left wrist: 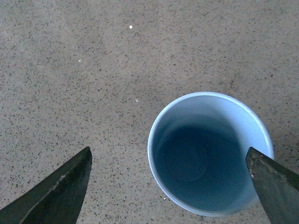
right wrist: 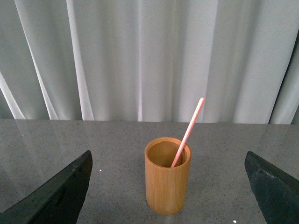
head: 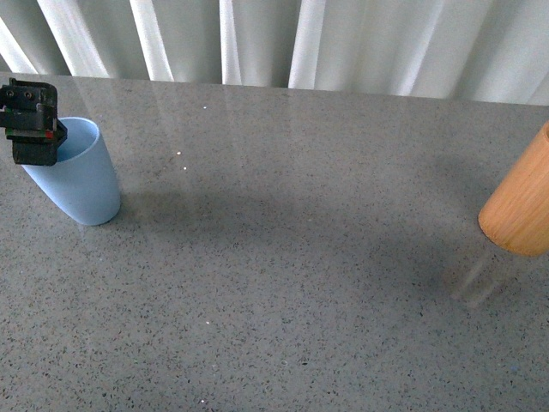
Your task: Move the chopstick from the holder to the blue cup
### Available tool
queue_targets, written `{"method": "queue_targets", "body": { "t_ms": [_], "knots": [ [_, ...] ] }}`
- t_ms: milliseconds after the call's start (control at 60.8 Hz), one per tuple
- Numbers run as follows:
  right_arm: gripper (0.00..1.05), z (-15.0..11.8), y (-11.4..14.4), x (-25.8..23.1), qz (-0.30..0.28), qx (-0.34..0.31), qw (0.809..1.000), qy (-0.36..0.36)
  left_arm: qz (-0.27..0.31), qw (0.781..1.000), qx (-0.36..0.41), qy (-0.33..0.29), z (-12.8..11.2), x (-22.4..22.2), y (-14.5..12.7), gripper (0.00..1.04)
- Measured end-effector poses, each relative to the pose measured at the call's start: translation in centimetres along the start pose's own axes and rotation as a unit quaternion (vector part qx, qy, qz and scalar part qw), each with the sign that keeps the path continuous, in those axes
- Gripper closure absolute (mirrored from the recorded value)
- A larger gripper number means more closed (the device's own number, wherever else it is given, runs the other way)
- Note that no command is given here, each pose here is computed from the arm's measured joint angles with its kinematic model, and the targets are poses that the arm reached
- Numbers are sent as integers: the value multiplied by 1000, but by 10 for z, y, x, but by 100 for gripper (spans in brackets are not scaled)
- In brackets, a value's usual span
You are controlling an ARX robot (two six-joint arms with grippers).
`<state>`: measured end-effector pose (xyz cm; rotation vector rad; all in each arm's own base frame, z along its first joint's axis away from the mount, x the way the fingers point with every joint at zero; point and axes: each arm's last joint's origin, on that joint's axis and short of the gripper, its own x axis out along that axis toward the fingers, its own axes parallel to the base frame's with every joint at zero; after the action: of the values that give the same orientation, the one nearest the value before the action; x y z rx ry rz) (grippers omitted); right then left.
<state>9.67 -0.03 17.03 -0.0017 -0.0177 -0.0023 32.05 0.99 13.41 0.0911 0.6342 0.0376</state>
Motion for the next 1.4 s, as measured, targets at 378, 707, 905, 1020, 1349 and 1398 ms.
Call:
{"method": "queue_targets", "body": {
  "t_ms": [378, 707, 905, 1020, 1349, 1398],
  "knots": [
    [10, 0, 0, 0, 0, 0, 1000, 0, 12, 1000, -4, 7, -4, 8, 14, 7],
    [10, 0, 0, 0, 0, 0, 1000, 0, -4, 1000, 7, 16, -7, 14, 1, 7],
    [10, 0, 0, 0, 0, 0, 1000, 0, -9, 1000, 12, 22, -9, 16, -4, 7],
    [10, 0, 0, 0, 0, 0, 1000, 0, -4, 1000, 13, 27, -11, 18, -5, 12],
    [10, 0, 0, 0, 0, 0, 1000, 0, -3, 1000, 16, 27, -10, 19, -7, 64],
    [10, 0, 0, 0, 0, 0, 1000, 0, -3, 1000, 16, 27, -10, 19, -7, 71]
  ]
}}
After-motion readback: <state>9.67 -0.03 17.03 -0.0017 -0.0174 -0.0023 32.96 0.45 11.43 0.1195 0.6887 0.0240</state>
